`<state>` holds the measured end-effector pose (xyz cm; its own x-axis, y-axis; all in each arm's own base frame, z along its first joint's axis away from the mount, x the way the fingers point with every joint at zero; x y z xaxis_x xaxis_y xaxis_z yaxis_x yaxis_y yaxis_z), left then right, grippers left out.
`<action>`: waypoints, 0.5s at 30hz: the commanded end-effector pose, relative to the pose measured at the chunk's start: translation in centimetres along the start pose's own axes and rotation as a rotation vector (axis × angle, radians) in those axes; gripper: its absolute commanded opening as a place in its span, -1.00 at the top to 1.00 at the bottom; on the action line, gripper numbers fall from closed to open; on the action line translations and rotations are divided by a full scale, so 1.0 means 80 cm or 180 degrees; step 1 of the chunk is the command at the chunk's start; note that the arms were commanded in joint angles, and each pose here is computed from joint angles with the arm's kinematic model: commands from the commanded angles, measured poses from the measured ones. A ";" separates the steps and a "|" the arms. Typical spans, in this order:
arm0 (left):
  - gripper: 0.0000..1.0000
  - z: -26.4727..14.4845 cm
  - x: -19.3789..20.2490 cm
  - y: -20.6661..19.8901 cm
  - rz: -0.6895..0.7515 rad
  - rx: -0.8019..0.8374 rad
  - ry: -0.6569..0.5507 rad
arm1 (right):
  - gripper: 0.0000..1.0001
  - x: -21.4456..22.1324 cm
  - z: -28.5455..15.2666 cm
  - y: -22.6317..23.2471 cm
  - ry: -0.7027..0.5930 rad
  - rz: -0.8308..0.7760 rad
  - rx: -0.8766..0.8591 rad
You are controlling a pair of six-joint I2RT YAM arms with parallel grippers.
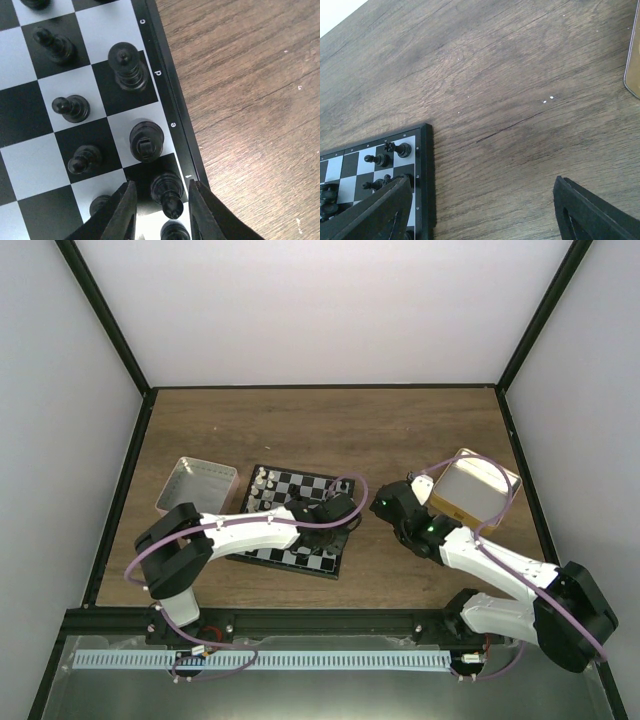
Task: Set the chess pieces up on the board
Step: Place the chess piece on the chessboard, then pick up the chess piece from the chessboard.
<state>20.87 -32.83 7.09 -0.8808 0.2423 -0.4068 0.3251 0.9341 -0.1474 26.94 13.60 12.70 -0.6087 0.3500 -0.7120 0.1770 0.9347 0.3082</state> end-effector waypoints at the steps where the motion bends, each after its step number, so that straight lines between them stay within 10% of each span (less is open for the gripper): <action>1: 0.34 -0.023 -0.017 -0.011 -0.0016 0.0106 -0.0122 | -0.58 -0.012 -0.003 0.003 -0.0095 0.0060 -0.0026; 15: 0.24 -0.115 -0.090 0.062 -0.0892 0.0151 -0.1028 | -0.58 -0.032 -0.017 0.089 -0.0027 -0.0683 -0.0991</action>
<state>23.78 -30.90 16.35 -0.8252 0.0301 -0.5640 0.2348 0.9265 -0.2940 27.28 16.01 14.58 -0.6210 0.2468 -0.7440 -0.0125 0.9459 0.3242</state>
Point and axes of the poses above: each gripper's point midway between its finger pads, its own z axis out along the fingers, its own y axis along the line the jaws close on, x = y × z, the point moved 2 cm from there along -z, back along the fingers, and after that the axes turned 9 degrees about -z, right-handed, at the moved point
